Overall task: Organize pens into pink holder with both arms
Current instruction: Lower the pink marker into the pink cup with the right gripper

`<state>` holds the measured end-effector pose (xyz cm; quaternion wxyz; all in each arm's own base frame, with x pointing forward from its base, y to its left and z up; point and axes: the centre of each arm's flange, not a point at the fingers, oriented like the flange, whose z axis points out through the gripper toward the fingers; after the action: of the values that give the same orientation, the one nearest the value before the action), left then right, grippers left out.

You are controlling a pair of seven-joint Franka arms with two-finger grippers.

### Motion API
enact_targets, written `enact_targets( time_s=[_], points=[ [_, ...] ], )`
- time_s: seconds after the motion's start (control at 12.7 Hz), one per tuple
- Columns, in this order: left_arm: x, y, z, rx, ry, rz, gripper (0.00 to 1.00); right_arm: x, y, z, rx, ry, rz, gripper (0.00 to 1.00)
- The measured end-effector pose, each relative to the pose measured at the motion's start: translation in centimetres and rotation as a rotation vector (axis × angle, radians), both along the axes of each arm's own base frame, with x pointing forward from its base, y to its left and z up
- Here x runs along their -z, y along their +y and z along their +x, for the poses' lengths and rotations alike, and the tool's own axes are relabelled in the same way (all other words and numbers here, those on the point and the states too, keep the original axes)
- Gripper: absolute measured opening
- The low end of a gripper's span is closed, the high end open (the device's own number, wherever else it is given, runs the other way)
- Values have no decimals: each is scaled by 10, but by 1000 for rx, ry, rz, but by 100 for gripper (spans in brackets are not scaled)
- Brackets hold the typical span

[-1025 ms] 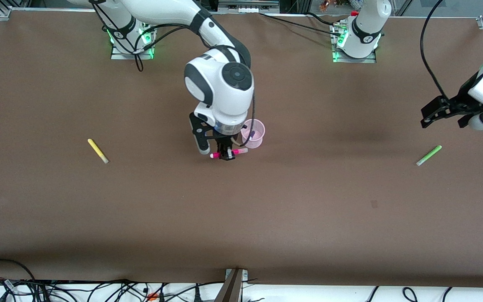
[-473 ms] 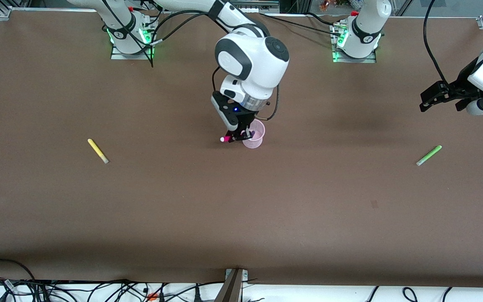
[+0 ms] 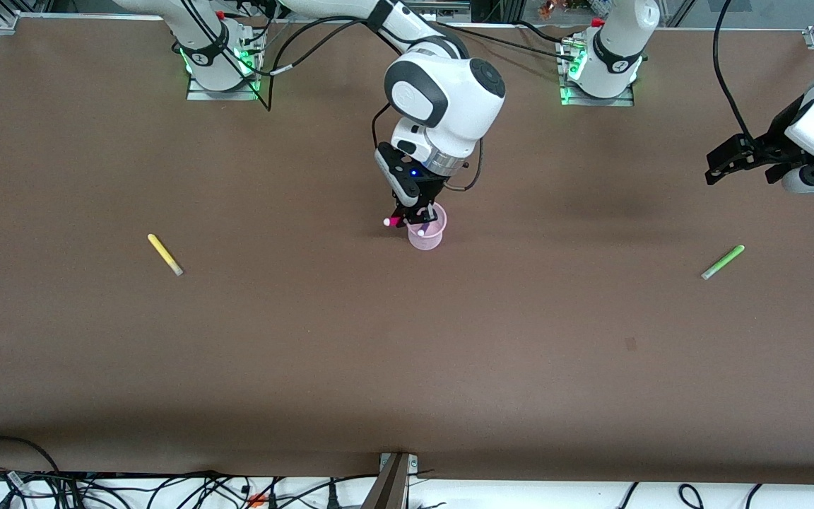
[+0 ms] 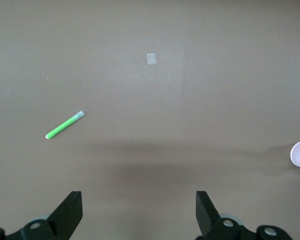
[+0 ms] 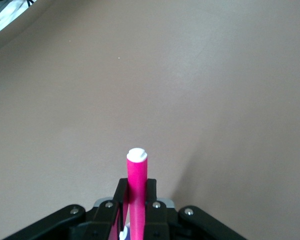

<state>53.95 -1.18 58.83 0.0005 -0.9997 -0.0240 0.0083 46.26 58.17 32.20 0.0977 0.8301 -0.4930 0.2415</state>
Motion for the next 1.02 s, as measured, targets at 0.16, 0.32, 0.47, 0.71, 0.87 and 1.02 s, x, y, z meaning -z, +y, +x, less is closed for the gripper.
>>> enact_targets(
  time_s=[0.16, 0.32, 0.47, 0.71, 0.87, 1.02],
  points=[
    [0, 0, 0, 0, 1, 0, 100, 12, 3, -3, -3, -12, -22, 17],
    [0, 0, 0, 0, 2, 0, 100, 20, 7, -9, -10, -19, -34, 17],
    [0, 0, 0, 0, 3, 0, 100, 24, 10, -13, -17, -27, -44, 17],
    [0, 0, 0, 0, 3, 0, 100, 31, 15, -20, -30, -28, -56, 17],
    [0, 0, 0, 0, 4, 0, 100, 33, 18, -25, -40, -34, -62, 17],
    [0, 0, 0, -1, 4, 0, 100, 33, 19, -25, -43, -39, -67, 19]
  ],
)
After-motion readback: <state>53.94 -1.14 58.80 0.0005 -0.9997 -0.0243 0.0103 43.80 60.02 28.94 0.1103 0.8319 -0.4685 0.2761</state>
